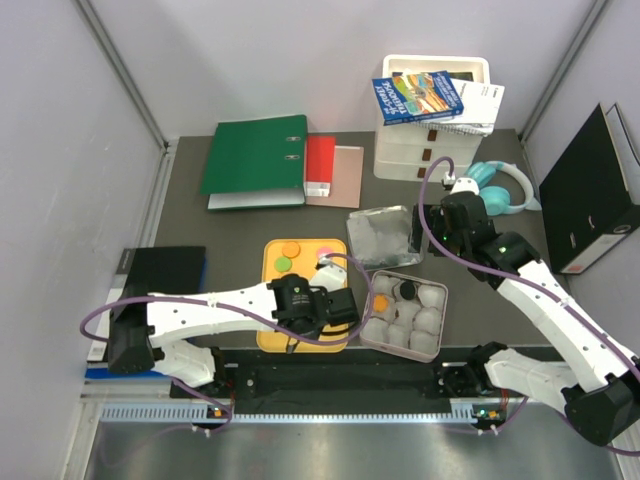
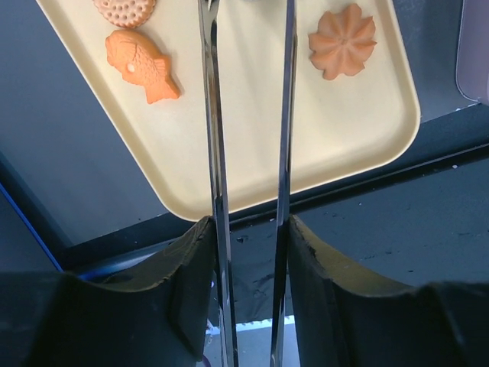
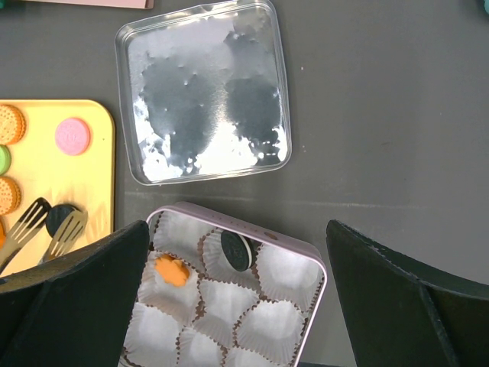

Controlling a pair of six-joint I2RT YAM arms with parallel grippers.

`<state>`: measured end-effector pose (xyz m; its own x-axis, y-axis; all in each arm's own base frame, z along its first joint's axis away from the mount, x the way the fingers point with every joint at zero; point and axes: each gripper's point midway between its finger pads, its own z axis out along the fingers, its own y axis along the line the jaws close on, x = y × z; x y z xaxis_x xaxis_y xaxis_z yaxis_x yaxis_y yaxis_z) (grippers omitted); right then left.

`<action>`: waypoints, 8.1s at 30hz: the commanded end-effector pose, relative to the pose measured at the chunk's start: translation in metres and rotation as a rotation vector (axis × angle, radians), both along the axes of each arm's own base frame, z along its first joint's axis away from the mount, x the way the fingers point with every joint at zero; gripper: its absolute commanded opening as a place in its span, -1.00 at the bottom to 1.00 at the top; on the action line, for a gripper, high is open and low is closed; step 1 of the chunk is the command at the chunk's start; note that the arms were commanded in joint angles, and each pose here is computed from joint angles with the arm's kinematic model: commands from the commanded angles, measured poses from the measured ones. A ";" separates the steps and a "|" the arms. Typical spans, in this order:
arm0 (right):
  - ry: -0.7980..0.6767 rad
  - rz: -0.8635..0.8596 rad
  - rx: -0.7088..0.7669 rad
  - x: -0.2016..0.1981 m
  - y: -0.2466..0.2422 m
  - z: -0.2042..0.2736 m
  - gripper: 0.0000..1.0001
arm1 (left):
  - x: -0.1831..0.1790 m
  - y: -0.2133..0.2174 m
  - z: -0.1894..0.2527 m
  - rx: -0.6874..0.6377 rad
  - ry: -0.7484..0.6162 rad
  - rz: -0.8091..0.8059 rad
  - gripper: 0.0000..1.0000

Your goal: Pack the cookies

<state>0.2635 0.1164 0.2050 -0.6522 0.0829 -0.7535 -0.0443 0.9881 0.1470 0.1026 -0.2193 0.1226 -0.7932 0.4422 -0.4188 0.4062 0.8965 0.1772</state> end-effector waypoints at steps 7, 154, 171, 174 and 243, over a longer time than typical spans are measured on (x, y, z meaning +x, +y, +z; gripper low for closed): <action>-0.058 0.011 0.035 0.005 0.006 0.020 0.98 | 0.016 0.007 0.041 -0.003 -0.102 0.009 -0.33; 0.000 0.005 0.050 -0.013 0.002 0.008 0.98 | 0.123 0.051 0.029 -0.032 -0.103 0.303 -0.34; -0.078 -0.037 -0.026 0.006 -0.009 0.037 0.98 | 0.108 -0.036 0.131 -0.290 -0.137 -0.059 -0.57; -0.080 -0.063 -0.048 0.010 -0.015 0.043 0.98 | 0.083 -0.068 0.138 -0.292 -0.116 -0.189 -0.60; -0.048 -0.283 0.010 0.004 -0.061 0.044 0.98 | 0.041 -0.219 0.099 -0.273 -0.141 -0.608 -0.04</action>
<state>0.2651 0.0554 0.2401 -0.6010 0.2391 -0.7626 0.2254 0.9662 0.1253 0.1343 -0.4261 0.2014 -0.3880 0.7082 -0.5898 0.8493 0.5233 0.0695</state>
